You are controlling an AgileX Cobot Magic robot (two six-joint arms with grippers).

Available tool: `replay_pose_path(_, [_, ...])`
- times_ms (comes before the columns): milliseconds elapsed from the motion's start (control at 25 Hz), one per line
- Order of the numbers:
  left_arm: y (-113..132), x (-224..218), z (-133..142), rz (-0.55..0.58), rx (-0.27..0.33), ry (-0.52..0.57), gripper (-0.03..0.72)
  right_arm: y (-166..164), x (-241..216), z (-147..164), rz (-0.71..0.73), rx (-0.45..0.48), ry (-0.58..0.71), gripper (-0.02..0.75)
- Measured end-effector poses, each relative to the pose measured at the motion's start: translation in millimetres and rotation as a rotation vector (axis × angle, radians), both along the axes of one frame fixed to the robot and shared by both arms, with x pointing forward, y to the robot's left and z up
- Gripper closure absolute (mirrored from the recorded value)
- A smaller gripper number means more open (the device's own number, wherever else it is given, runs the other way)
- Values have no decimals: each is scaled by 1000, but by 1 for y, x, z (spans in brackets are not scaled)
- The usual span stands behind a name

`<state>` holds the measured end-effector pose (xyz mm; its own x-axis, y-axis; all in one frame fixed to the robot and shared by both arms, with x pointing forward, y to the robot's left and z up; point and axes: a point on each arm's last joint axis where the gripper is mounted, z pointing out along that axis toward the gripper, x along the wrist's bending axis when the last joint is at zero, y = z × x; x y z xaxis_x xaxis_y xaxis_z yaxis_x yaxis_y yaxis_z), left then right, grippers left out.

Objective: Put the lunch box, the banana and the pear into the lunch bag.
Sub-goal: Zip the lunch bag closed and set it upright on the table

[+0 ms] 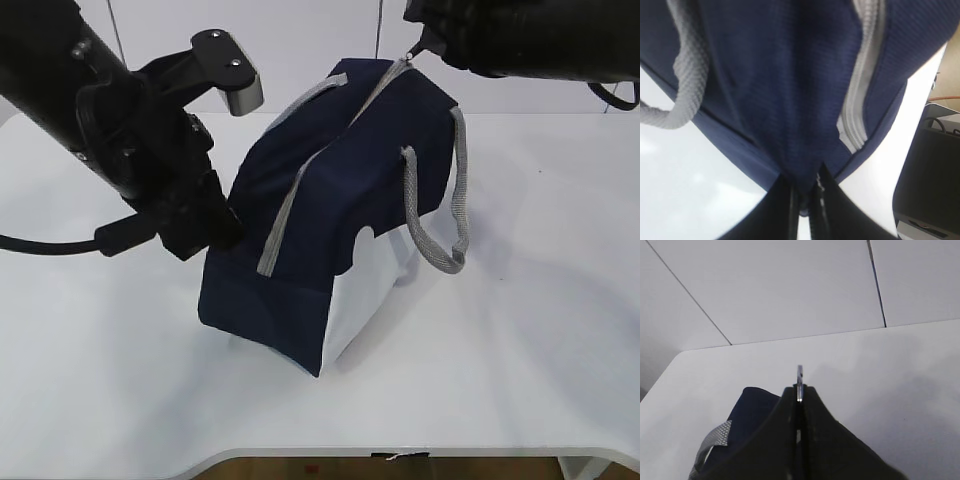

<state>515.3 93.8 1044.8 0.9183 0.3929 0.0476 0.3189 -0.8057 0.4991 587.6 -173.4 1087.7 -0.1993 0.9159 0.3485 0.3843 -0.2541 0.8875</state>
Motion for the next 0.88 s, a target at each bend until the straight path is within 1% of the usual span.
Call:
replay_pose_path(160, [0,0,0,0,2,1,685,1,6,-5,-2,-5,10,731])
replay_pose_path(320, [0,0,0,1,4,4,685,6,20,-9,-4,-6,13,731])
replay_pose_path(520, [1,-1,-1,5,8,14,685,11,39,-11,12,-29,31,731])
replay_pose_path(760, [1,-1,0,18,2,16,685,2,49,-14,1,-41,81,731])
replay_pose_path(880, [0,1,0,32,-8,3,685,-6,50,-16,0,-49,135,731])
